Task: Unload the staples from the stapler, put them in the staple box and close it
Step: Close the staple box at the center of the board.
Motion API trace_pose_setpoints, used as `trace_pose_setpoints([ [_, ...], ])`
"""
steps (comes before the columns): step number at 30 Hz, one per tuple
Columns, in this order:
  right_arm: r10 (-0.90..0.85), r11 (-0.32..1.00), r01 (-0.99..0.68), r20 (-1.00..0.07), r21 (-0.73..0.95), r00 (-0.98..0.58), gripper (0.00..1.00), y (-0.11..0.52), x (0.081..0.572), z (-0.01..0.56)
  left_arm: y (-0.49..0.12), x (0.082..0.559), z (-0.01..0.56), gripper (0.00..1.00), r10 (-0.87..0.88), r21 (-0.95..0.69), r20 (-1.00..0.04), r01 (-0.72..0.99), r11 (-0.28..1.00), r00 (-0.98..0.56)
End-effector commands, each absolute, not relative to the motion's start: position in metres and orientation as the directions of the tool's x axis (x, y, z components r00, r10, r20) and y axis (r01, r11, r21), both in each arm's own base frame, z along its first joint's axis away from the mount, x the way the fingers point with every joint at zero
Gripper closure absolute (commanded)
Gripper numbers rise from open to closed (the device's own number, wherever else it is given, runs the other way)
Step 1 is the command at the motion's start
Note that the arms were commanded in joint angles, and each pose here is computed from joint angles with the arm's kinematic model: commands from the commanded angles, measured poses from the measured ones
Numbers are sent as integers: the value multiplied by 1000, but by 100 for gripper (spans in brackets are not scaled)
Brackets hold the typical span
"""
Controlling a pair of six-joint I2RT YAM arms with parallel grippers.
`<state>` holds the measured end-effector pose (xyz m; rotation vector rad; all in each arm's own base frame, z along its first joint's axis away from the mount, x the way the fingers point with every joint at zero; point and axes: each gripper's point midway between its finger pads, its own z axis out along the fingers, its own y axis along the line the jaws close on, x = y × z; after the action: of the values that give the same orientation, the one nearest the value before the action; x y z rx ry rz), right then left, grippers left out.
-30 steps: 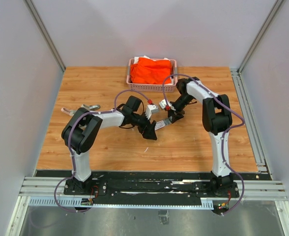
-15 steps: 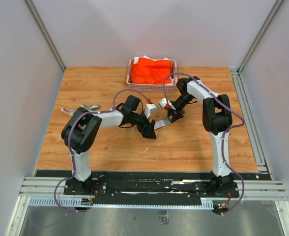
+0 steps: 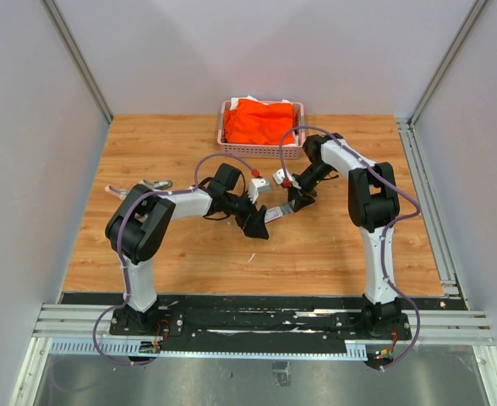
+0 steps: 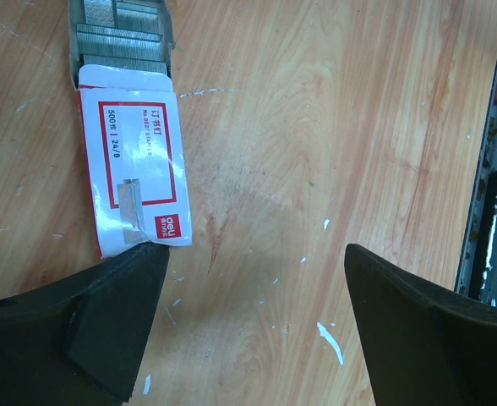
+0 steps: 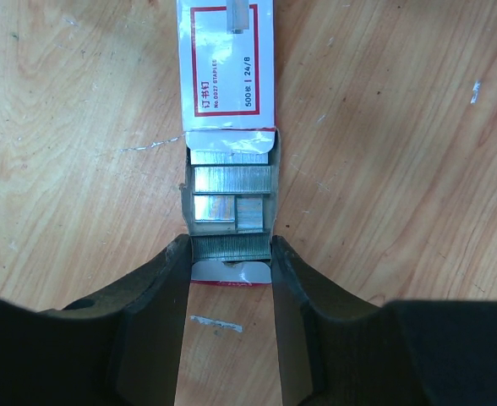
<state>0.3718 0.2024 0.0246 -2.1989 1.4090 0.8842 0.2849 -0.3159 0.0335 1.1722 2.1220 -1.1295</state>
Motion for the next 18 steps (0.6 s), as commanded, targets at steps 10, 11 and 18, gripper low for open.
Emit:
trace_pose_setpoints([
  [10, -644, -410, -912, -711, 12, 281, 62, 231, 363, 36, -298, 272, -11, 8, 531, -473, -590, 794, 383, -608],
  [11, -648, -405, -914, -709, 12, 278, 62, 230, 365, 35, -298, 272, -11, 7, 531, -471, -592, 795, 381, -606],
  [18, -649, -352, -936, -723, 10, 236, 61, 229, 375, 39, -299, 269, -11, 7, 515, -478, -602, 792, 380, -610],
])
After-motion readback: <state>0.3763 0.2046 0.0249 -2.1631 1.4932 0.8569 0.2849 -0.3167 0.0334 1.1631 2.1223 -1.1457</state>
